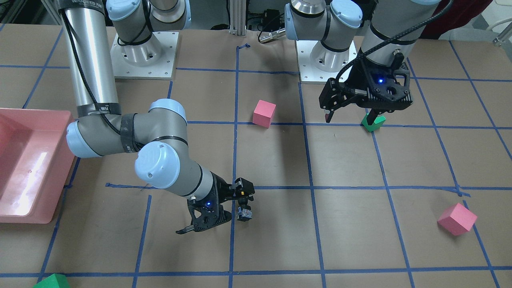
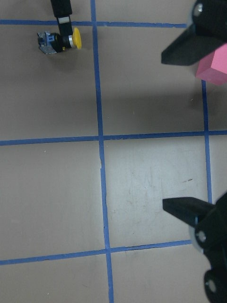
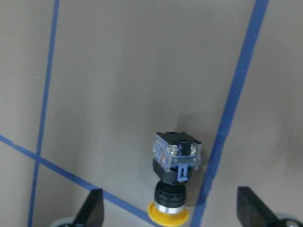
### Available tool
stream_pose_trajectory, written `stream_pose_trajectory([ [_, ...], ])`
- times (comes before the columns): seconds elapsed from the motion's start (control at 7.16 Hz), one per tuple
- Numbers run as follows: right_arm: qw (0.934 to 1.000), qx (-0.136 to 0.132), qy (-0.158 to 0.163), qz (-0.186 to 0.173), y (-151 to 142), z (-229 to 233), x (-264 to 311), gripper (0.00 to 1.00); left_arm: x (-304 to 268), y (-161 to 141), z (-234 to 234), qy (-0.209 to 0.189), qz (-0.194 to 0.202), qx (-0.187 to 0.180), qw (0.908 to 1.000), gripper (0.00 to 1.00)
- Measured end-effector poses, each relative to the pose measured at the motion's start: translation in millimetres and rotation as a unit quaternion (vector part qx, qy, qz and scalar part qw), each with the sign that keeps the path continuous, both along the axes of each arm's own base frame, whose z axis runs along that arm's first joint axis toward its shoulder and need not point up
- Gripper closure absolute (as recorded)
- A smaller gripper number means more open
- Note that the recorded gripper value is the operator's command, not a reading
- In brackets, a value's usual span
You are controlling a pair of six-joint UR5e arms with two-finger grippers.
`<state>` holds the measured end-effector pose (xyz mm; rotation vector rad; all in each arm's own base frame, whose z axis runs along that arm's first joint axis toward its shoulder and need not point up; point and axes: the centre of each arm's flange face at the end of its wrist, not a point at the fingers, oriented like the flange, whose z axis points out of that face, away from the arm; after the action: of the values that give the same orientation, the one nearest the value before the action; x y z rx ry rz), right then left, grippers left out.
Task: Align button upright
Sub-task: 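Set the switch down on the table and open the right gripper, withdrawing, then reach the left gripper over the switch while the right arm retracts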
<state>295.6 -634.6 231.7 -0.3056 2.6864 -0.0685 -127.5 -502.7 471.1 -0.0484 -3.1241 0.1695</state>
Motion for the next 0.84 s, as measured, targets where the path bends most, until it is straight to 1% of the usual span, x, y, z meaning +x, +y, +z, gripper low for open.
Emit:
stream_pose_trajectory([
  [0.14,0.9983,-0.025,0.051,-0.009,-1,24,-17,0.00,-4,1,-6,0.003,0.010,0.005,0.9999,0.00],
  [0.28,0.9945,-0.036,0.094,-0.026,0,50,-43,0.00,-11,1,-13,0.005,0.017,0.004,0.9998,0.00],
  [0.42,0.9877,-0.035,0.145,-0.047,7,79,-74,0.00,-24,0,-23,0.007,0.017,-0.007,0.9998,0.00],
  [0.56,0.9805,-0.024,0.185,-0.061,21,107,-98,0.00,-42,-2,-34,0.011,0.019,-0.024,0.9995,0.00],
  [0.7,0.9765,-0.020,0.203,-0.069,37,141,-111,0.00,-68,-4,-45,0.018,0.025,-0.047,0.9984,0.00],
  [0.84,0.9748,-0.035,0.208,-0.074,53,178,-117,0.00,-96,-6,-59,0.027,0.030,-0.072,0.9966,0.00],
])
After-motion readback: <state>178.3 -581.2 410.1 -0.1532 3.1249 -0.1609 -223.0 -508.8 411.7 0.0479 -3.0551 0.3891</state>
